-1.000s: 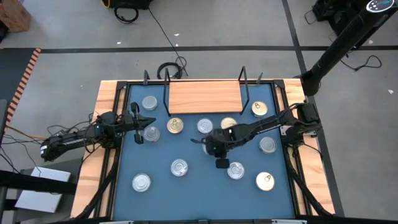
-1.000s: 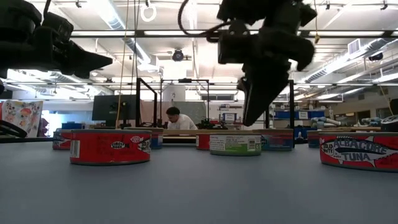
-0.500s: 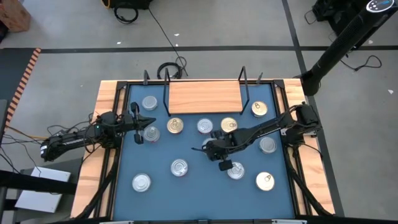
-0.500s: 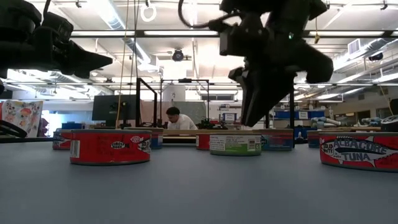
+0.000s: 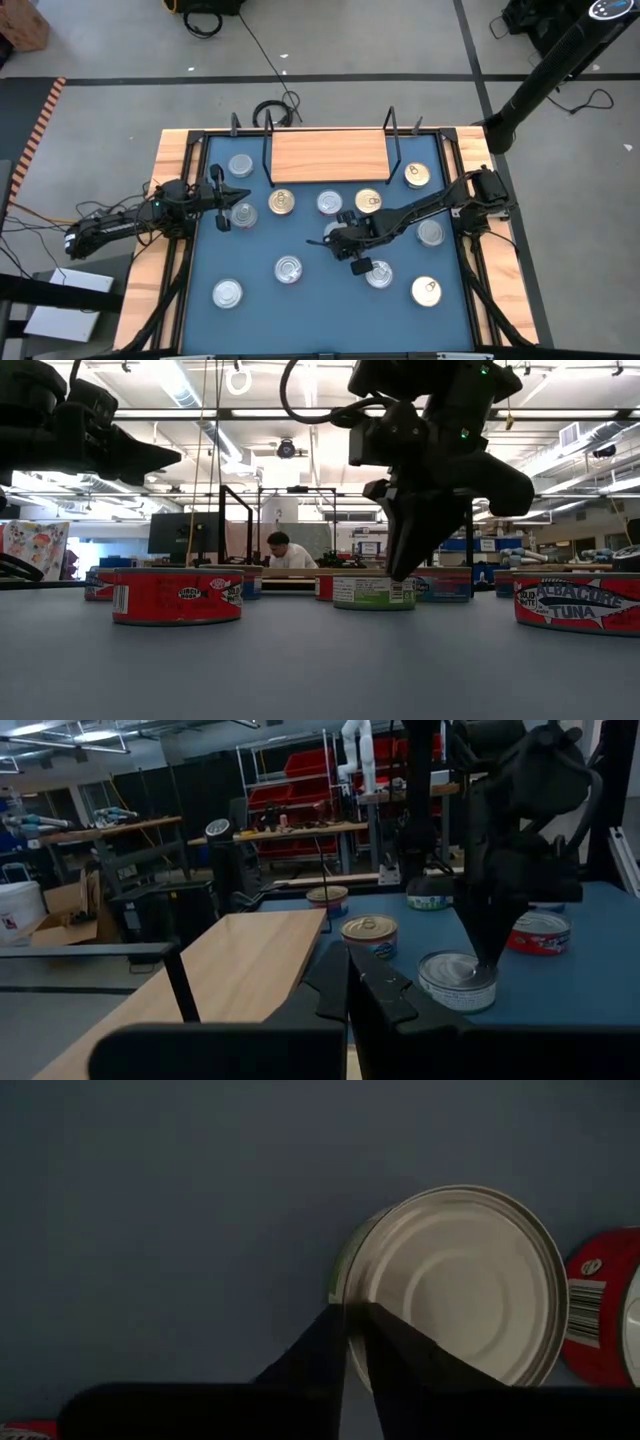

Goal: Stack canned seafood by type on shelf
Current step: Put the green tuna can on the shelf

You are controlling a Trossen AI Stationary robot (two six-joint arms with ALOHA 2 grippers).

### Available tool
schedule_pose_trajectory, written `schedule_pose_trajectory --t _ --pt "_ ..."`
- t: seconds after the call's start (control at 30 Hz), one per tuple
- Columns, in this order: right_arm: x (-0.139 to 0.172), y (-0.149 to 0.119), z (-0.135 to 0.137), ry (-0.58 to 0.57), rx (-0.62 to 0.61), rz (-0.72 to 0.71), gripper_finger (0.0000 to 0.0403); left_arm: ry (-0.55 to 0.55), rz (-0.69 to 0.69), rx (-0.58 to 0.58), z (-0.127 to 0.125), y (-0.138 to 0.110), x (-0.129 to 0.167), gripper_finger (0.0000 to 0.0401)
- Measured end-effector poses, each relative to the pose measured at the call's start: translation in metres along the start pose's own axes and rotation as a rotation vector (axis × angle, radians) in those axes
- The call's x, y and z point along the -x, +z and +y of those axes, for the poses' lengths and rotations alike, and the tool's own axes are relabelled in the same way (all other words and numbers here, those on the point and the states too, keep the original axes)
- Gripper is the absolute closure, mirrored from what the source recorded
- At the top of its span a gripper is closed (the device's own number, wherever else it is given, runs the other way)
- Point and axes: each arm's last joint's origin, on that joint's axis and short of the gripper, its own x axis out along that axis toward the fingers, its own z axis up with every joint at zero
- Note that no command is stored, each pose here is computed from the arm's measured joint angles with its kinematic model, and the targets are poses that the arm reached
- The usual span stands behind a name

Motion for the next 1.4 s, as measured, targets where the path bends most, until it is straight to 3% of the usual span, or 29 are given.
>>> schedule_pose_trajectory --t 0.13,0.33,0.8,1.17,1.4 --pt "0.000 0.000 0.000 0.000 0.020 0.002 0.0395 0.000 0.000 0.000 0.000 0.000 0.000 0.0396" --pt "0.001 0.001 -0.002 0.018 0.010 0.005 0.0397 0.000 -0.001 0.000 0.000 0.000 0.000 0.0396" --pt "0.028 0.026 -0.024 0.155 -0.139 -0.023 0.0399 0.000 -0.001 -0.001 0.000 0.000 0.000 0.0396" --pt "0.028 0.013 -0.021 0.023 -0.094 0.114 0.0300 0.000 0.001 -0.003 0.000 0.000 0.000 0.0396" --pt "0.026 0.012 -0.020 0.018 -0.063 0.109 0.0286 0.000 0.001 -0.017 0.000 0.000 0.000 0.0396"
